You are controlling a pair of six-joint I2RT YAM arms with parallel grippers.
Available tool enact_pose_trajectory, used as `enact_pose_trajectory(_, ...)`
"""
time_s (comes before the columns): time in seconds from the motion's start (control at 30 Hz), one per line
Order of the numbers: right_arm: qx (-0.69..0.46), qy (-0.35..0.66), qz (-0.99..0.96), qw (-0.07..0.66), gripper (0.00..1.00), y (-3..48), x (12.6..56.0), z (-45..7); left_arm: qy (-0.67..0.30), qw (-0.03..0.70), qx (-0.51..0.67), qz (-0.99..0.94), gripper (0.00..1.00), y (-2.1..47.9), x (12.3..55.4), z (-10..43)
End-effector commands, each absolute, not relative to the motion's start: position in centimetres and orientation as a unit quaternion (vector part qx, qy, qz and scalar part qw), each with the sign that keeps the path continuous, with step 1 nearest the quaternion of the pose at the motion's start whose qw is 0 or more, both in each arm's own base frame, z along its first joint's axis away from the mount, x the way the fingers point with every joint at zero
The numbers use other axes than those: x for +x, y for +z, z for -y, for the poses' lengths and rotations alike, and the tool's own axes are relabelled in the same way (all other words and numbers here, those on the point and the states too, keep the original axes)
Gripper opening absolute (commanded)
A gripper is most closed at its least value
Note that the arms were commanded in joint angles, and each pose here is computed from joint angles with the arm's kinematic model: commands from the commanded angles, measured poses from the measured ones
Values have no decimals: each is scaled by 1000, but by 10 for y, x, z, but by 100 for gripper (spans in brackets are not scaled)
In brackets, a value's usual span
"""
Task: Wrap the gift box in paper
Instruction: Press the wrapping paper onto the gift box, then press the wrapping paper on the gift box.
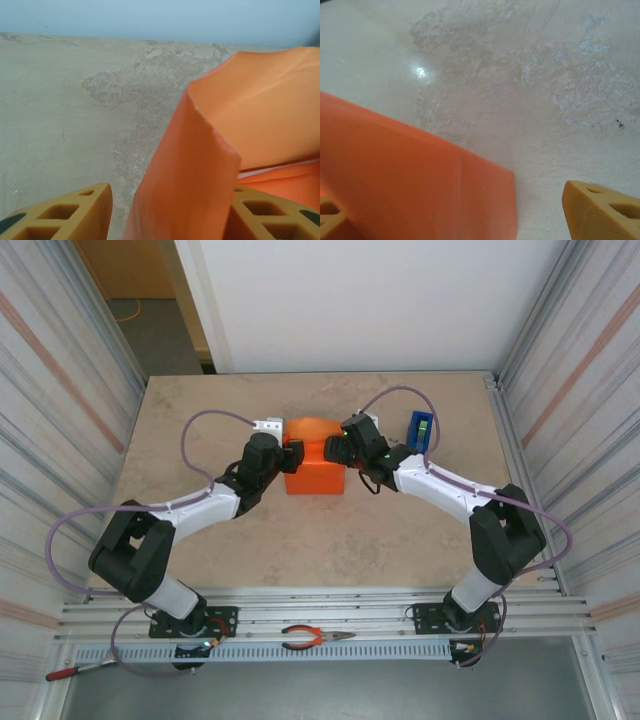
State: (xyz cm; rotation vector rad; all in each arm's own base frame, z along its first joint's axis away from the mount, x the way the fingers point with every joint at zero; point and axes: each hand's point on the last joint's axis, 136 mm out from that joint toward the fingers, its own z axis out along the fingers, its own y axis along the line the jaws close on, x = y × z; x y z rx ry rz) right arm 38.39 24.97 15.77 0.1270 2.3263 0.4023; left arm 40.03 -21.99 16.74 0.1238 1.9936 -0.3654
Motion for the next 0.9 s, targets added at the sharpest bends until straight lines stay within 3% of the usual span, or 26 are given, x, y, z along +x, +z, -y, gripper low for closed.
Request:
enact_pose_trajectory(0.0,65,123,-923,358,83,129,375,-238,-141,523,67,-838,56,168,396,220)
enact_pose_trajectory(0.3,71,105,-930,346,81,112,366,-233,-133,541,108,-824,65,221,401,216)
enact_pose_trajectory(0.43,70,101,-930,346,81,111,364,-233,-171,545,74,-817,67,234,401,195)
enact_pose_trajectory(0.6,70,101,-931,344,81,110,362,-233,-193,540,51,-818,65,243,400,172)
enact_pose_trajectory(0.87,69,104,-930,345,80,111,362,-234,-219,531,93,-813,63,243,375,192)
